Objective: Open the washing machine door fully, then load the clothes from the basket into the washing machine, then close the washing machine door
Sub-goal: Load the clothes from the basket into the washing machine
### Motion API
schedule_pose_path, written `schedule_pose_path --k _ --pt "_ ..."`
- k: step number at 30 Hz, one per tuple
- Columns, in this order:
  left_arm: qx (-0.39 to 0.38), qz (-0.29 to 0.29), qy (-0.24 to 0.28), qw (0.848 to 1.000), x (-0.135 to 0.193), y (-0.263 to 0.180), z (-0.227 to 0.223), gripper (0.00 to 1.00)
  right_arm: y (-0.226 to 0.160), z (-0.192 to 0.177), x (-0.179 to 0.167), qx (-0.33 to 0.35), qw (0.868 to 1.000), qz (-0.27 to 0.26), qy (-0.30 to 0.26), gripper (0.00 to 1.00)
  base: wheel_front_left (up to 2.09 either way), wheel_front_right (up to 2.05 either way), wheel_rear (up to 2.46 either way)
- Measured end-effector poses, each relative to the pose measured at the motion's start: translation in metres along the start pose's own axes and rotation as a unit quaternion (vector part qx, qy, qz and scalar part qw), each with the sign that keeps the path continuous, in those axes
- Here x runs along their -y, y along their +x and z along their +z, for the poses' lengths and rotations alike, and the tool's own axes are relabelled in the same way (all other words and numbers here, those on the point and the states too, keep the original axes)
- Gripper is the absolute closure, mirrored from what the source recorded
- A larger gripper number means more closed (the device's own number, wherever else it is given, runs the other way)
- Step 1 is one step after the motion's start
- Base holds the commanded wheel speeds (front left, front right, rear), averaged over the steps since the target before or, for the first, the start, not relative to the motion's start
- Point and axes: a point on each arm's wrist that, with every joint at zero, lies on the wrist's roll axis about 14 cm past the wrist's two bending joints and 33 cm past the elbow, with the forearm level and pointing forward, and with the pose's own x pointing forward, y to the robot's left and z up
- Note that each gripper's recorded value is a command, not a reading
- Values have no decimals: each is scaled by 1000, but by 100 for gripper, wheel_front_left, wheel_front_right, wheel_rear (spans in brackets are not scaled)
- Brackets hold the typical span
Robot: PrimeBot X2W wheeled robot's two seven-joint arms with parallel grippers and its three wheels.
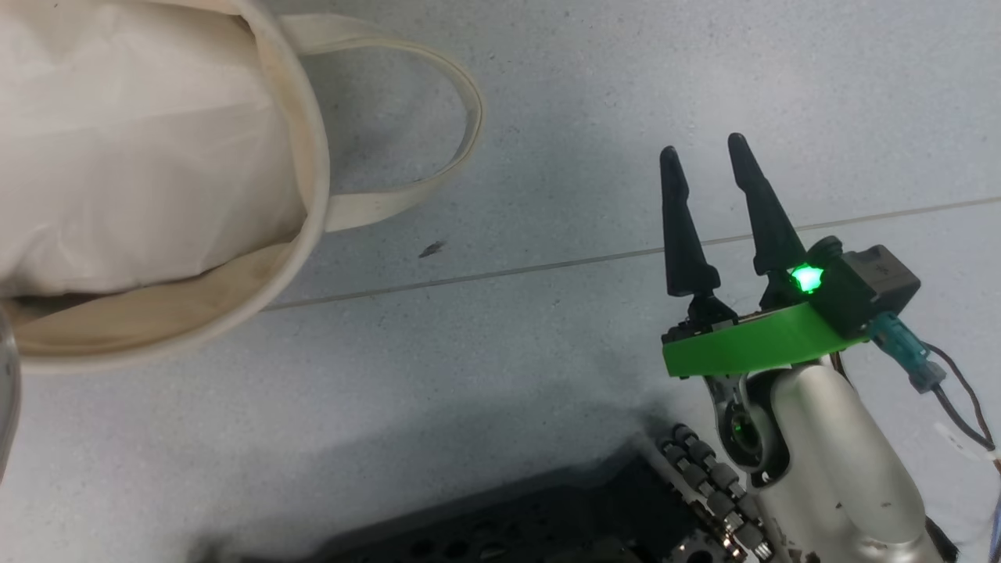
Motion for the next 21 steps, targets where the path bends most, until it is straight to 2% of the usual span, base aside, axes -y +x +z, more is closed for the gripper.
schedule_pose_path --k 2,4,12,21 --pt "-29 5 6 1000 -3 -3 -17 0 1 -3 -3 -4 1000 4 1 0 0 0 0" --pt "-30 9 9 999 -6 -3 -16 0 1 -3 -5 -3 1000 7 2 0 0 0 0" --pt "30 21 -23 999 -17 -5 38 0 4 11 -14 15 1000 20 -8 0 0 0 0" --pt "-11 -17 -23 1000 -8 -79 20 0 -1 45 -38 52 997 47 -24 0 0 0 0"
